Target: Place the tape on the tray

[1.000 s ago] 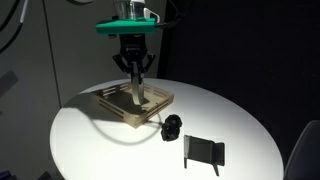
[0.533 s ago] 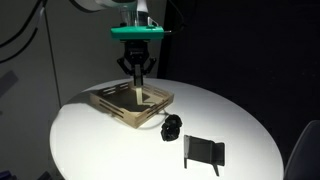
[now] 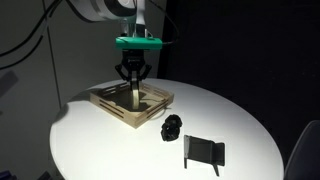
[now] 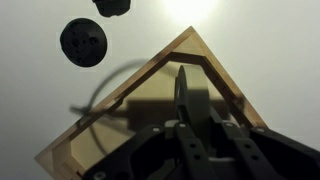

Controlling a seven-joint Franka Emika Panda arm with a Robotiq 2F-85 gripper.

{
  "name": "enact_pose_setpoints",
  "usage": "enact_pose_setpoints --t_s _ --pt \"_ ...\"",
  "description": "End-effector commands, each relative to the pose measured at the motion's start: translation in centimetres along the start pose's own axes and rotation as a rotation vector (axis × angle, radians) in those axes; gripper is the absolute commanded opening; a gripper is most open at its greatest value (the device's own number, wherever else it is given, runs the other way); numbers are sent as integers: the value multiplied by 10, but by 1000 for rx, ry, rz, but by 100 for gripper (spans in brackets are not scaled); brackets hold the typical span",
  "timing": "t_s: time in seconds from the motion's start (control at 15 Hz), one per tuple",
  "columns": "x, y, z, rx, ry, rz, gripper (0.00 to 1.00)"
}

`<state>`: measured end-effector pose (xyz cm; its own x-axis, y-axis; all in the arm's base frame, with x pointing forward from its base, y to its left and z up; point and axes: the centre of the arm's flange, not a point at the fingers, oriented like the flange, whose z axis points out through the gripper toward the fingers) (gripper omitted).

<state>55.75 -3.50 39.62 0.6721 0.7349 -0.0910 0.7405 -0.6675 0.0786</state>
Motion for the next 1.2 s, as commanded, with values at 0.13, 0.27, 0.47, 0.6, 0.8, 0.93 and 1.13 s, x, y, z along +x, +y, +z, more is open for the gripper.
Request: enact_pose_setpoints --t_s 0.13,0.27,0.47,0.6,0.8,0.93,1.13 --pt "7 10 -2 33 -7 -69 5" --pt "5 12 0 39 -12 -81 5" --pt "2 14 3 49 -23 -83 46" --pt "0 16 5 54 -29 -78 53" --pt "-3 19 5 57 -34 -72 77" --pt "-5 20 4 56 -37 -68 92" --pt "-9 20 1 58 -41 -52 100"
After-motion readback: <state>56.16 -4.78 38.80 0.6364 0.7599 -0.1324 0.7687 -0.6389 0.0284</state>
